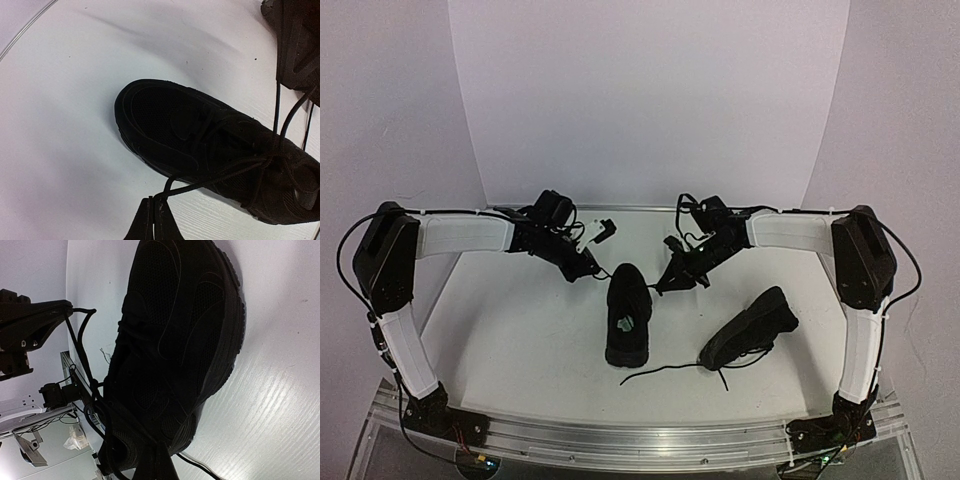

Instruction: Tie the shoes

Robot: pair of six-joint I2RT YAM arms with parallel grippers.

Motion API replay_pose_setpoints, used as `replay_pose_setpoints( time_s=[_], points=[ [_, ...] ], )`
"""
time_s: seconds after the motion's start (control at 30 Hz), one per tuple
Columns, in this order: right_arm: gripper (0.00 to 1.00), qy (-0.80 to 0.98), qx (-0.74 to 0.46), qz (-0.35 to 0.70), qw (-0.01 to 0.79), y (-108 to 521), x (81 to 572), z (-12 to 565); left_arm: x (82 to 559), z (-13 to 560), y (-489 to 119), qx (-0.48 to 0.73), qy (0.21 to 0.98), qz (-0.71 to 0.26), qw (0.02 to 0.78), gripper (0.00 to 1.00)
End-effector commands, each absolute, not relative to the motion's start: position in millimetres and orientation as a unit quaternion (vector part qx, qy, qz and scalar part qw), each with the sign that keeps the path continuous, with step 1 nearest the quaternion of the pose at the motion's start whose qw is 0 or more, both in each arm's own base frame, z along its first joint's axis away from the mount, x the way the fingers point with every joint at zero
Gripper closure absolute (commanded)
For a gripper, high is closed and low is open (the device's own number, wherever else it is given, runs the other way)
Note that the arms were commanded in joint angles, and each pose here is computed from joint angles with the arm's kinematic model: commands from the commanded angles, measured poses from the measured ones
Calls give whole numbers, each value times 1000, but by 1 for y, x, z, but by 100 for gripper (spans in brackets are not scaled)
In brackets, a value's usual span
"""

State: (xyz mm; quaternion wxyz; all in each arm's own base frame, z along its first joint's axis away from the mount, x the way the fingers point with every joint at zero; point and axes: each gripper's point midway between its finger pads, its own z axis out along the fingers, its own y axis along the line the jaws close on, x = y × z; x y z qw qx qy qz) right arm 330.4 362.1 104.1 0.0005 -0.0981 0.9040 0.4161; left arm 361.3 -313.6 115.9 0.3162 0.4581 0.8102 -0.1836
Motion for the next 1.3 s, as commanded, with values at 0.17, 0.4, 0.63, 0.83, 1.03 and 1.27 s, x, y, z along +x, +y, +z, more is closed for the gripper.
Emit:
replay_pose_setpoints(
  time_s=[0.17,0.4,0.63,0.83,1.03,1.27],
  points=[
    [100,902,-105,418,20,358,331,121,391,148,-298,419,815,-140,375,100],
    [100,903,-105,417,21,358,331,120,388,154,-302,425,806,-154,381,100],
    [100,905,-103,412,31,354,335,123,376,162,-309,447,789,-183,380,100],
    [100,907,-82,411,52,337,351,132,365,174,-316,459,773,-212,382,100],
    [100,911,-70,403,57,327,358,131,358,173,-318,467,772,-225,367,100],
    [100,913,-70,400,44,326,355,121,352,162,-316,472,776,-230,348,100]
  ],
)
